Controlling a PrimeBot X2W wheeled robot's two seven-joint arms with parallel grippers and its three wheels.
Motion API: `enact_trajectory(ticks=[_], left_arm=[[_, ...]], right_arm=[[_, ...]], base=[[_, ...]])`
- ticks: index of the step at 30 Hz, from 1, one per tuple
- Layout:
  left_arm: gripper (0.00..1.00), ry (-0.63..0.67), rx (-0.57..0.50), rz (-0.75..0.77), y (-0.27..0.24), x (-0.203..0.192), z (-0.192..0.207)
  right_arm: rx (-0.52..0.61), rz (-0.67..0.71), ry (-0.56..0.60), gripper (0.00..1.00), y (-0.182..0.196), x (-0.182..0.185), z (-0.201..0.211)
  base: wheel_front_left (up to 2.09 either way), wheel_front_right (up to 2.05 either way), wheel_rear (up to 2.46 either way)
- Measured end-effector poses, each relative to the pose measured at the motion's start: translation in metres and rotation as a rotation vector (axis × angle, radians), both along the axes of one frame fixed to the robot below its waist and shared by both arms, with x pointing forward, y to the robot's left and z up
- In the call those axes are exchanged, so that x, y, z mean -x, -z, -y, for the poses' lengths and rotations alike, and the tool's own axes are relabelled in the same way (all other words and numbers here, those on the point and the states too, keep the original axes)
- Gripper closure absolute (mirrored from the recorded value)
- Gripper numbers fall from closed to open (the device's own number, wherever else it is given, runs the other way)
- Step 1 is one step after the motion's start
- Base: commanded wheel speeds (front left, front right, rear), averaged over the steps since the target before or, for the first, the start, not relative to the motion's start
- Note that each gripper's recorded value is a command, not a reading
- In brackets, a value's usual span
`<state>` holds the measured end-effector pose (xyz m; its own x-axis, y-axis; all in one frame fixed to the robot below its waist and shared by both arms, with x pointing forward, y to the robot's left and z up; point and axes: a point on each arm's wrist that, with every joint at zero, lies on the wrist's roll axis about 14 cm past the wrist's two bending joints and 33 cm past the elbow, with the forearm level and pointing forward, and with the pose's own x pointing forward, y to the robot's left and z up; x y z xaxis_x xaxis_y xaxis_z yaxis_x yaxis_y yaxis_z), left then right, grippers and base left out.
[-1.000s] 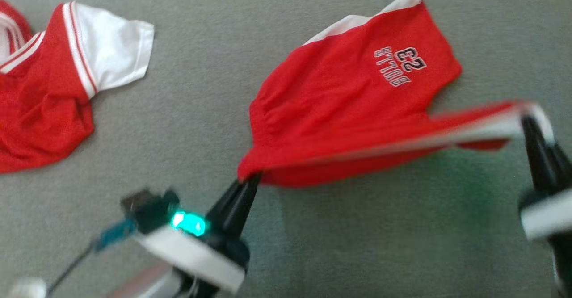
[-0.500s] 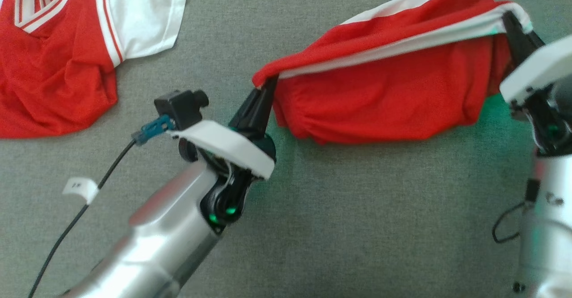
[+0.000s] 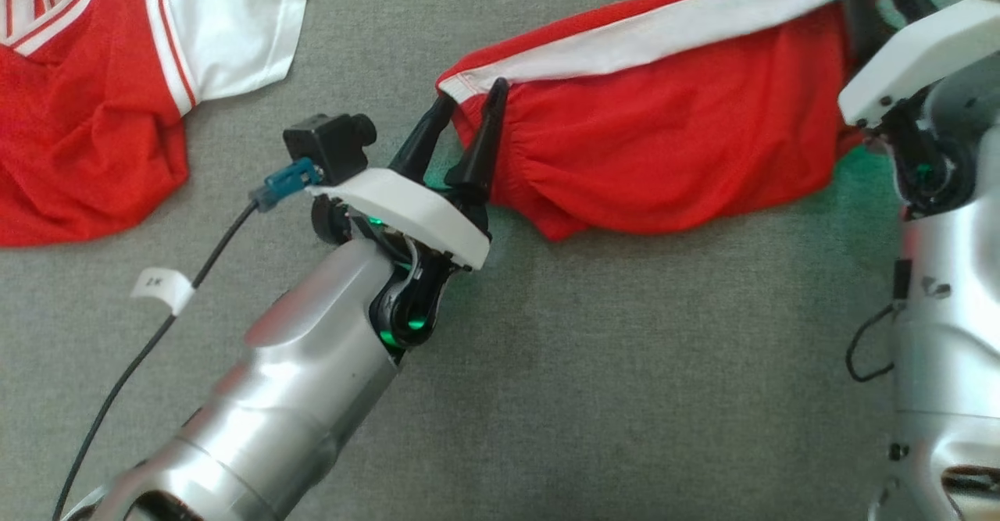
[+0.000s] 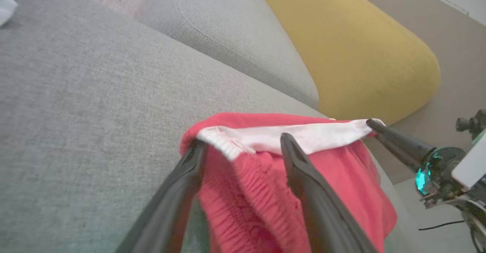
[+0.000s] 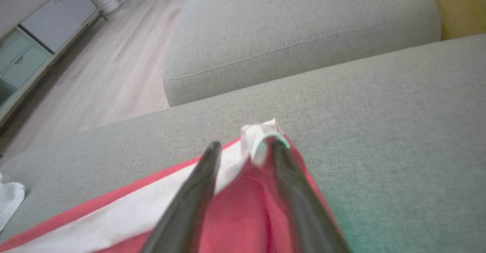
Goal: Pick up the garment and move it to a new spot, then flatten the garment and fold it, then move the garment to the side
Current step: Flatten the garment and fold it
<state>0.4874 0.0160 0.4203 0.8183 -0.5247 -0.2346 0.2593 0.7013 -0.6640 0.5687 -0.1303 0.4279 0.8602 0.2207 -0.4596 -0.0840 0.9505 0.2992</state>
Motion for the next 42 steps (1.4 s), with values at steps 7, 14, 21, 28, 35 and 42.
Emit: enact_trajectory(ticks=[7,14,21,28,35,42], left_arm=[[0.00,0.080,-0.151,0.097,-0.002,0.012,-0.004],[0.00,0.049,-0.320,0.229,-0.012,0.016,-0.033],[0.00,-0.071,-0.335,0.334,-0.042,0.016,-0.050],[0.00,-0.169,-0.356,0.359,-0.046,0.038,-0.070],[0.00,-0.221,-0.367,0.339,-0.041,0.067,-0.088],[0.00,-0.217,-0.390,0.363,-0.044,0.096,-0.090]], right_arm=[[0.272,0.059,-0.114,0.00,-0.014,0.022,0.020],[0.414,-0.028,-0.143,0.00,0.010,0.039,0.037],[0.459,-0.130,-0.155,0.00,0.042,0.028,0.033],[0.411,-0.238,-0.125,0.00,0.063,0.024,0.030],[0.202,-0.261,-0.026,1.00,0.056,0.037,0.030],[0.167,-0.171,0.189,1.00,0.020,0.056,0.108]], base=[[0.00,0.00,0.00],[0.00,0.00,0.00],[0.00,0.00,0.00],[0.00,0.00,0.00],[0.00,0.00,0.00],[0.00,0.00,0.00]])
